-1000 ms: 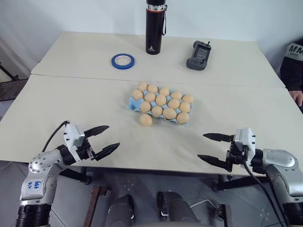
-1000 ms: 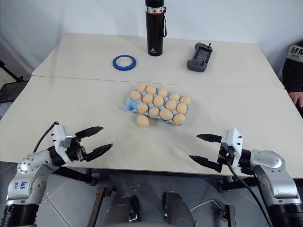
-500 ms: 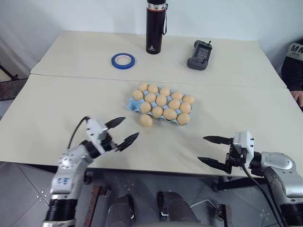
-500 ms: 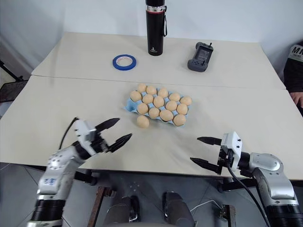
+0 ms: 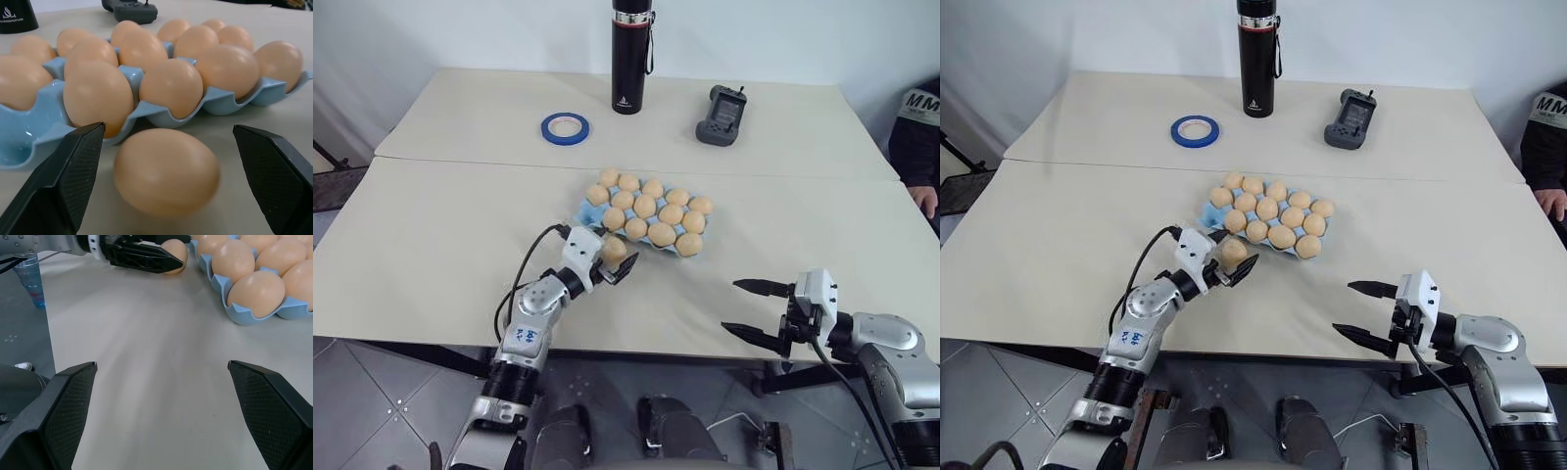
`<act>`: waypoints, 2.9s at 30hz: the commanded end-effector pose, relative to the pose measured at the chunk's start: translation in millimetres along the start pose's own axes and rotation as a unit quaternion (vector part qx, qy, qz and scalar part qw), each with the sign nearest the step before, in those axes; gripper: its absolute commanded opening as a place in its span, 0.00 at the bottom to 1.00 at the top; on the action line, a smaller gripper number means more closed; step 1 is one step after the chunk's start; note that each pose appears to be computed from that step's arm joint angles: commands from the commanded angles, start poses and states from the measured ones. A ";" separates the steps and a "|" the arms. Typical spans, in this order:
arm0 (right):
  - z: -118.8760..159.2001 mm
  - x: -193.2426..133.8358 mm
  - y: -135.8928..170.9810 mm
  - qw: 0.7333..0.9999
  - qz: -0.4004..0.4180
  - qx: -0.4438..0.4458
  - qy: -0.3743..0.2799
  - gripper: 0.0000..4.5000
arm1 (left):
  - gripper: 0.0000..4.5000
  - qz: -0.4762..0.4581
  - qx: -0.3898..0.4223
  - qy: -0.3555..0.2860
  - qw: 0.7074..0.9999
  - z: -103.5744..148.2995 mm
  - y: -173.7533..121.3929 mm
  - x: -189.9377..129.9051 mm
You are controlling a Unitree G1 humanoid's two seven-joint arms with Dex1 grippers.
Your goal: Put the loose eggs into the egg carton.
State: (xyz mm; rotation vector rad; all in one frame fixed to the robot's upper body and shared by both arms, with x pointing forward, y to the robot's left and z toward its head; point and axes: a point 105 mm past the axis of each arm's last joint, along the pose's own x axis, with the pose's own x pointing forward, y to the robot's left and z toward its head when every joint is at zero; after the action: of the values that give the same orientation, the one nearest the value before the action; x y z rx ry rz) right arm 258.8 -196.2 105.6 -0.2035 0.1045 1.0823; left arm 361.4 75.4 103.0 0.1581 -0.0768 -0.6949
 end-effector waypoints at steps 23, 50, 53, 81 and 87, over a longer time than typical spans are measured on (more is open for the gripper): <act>12.0 -3.2 -2.4 1.000 -0.010 -0.020 0.001 1.00 | 0.47 0.001 -0.015 -0.004 1.000 19.0 -2.6 -9.1; -2.3 -5.9 -6.3 1.000 -0.007 -0.017 0.003 1.00 | 0.47 0.093 -0.002 -0.072 0.993 67.1 49.2 19.3; -0.8 -4.7 -5.7 1.000 -0.009 -0.018 -0.001 1.00 | 0.47 0.095 -0.006 -0.061 0.994 62.9 53.6 30.0; 52.7 26.1 -13.5 0.998 0.005 -0.051 -0.029 1.00 | 0.99 -0.133 -0.009 -0.033 0.991 78.3 18.0 -60.8; 65.5 33.4 -26.8 0.997 0.022 -0.073 -0.029 1.00 | 0.99 -0.155 0.003 0.014 0.988 55.8 40.1 -100.0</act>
State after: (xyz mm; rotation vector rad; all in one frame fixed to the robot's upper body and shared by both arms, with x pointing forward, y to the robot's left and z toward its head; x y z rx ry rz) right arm 296.6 -163.9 159.5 -0.2777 0.0016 1.1314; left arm 305.4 152.2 155.4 0.1843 0.0078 -1.0027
